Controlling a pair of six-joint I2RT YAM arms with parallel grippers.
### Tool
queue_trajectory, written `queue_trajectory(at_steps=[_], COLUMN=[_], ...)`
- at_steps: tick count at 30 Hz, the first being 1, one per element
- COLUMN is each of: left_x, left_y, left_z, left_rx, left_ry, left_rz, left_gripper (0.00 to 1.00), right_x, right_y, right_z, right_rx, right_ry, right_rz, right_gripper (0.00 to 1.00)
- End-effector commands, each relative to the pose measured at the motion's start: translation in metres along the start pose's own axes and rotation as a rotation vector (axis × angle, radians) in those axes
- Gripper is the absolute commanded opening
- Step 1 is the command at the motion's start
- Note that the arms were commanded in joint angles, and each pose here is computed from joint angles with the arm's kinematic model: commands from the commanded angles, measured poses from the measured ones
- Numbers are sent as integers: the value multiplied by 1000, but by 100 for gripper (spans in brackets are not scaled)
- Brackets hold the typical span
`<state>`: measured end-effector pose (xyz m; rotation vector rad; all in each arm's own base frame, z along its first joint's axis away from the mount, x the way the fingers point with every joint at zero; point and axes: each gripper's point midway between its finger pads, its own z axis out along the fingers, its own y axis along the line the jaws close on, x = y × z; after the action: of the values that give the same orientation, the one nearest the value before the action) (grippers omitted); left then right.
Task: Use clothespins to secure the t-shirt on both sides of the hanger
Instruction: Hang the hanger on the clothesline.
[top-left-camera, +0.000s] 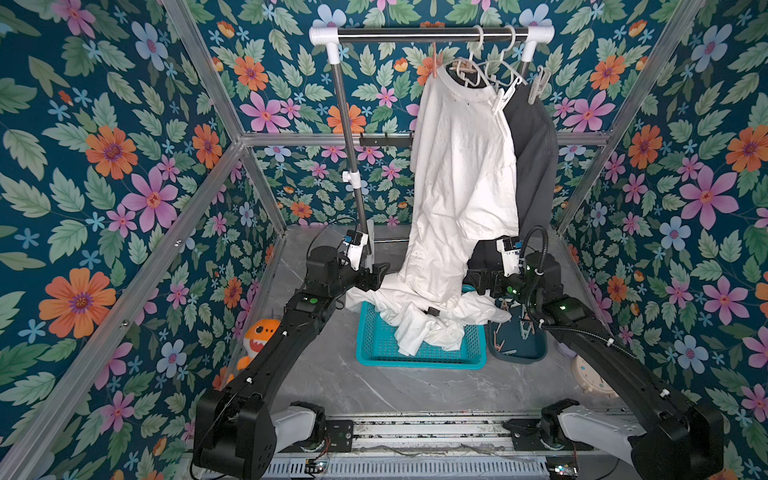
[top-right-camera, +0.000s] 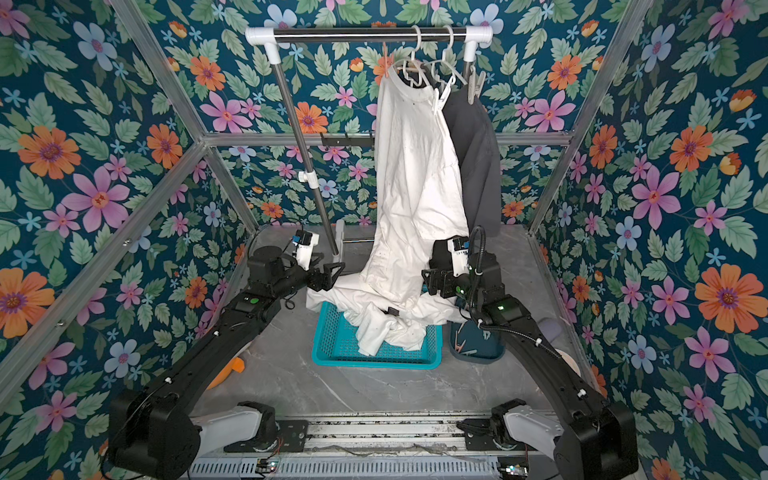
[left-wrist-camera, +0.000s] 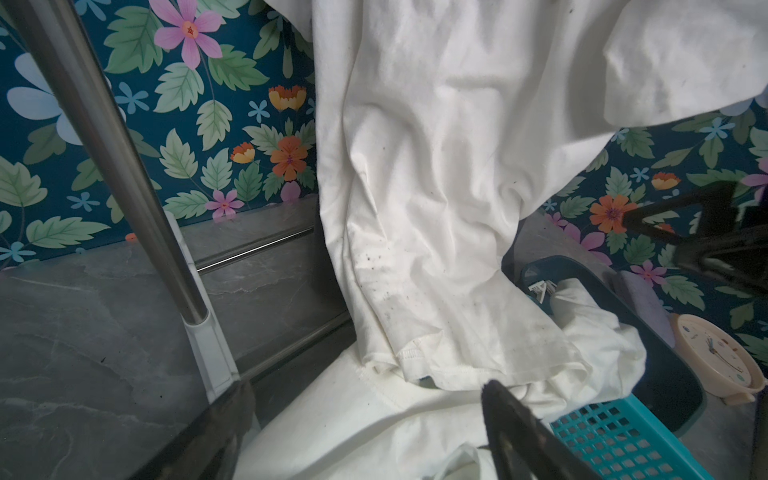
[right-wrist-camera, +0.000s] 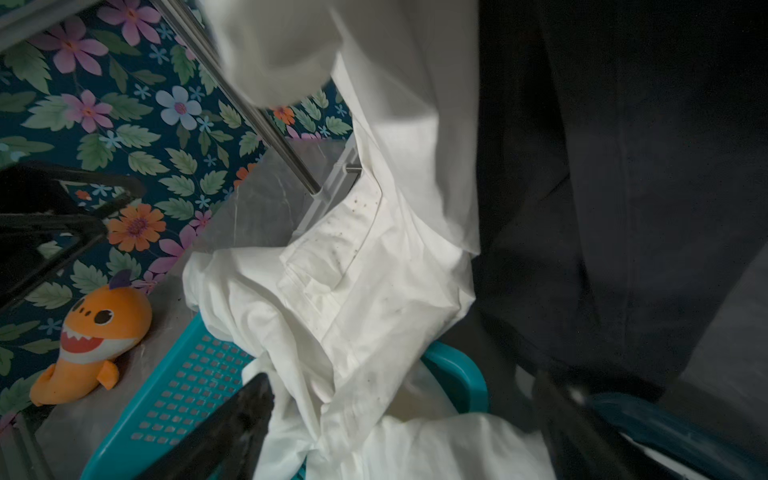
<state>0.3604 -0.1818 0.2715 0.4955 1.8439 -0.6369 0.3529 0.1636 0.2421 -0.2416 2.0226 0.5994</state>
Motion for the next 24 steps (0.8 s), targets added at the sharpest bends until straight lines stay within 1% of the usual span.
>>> queue_trajectory(at_steps=[1, 2, 6, 11, 14, 15, 16, 18, 19, 21, 24], left_x=[-4, -2, 2, 7, 9, 9, 9, 11, 11, 12, 10], left_y=[-3, -3, -4, -4, -3, -2, -2, -1, 0, 0, 0], left_z=[-3, -4, -6, -6, -6, -6, -6, -5, -5, -5, -6], left_rx=[8, 4, 5, 5, 3, 0, -1, -6, -11, -13, -12], left_ry=[-23, -18, -7, -8, -7, -6, -7, -5, -5, -10, -30], left_rz=[5, 3, -11, -22, -25, -24, -23, -21, -22, -27, -27], left_gripper=[88, 88, 88, 88, 88, 88, 88, 88, 88, 88, 88], right_x=[-26, -25, -13, -10, -16, -24, -19, -32, -43, -62, -99], right_y=[0, -2, -3, 1, 18, 25, 29, 40, 45, 47, 48], right_z=[14, 21, 59, 98, 116, 119, 133, 143, 147, 155, 162], right_rx=[-18, -18, -63, -131, -164, -178, -180, -196, -200, -192, -175], right_ry=[-154, -151, -70, -52, -46, -54, -28, -30, -51, -99, -207], right_rz=[-11, -3, 30, 65, 26, 8, 0, -14, -21, -15, -33], right_gripper=[98, 97, 96, 95, 95, 95, 95, 95, 96, 96, 97])
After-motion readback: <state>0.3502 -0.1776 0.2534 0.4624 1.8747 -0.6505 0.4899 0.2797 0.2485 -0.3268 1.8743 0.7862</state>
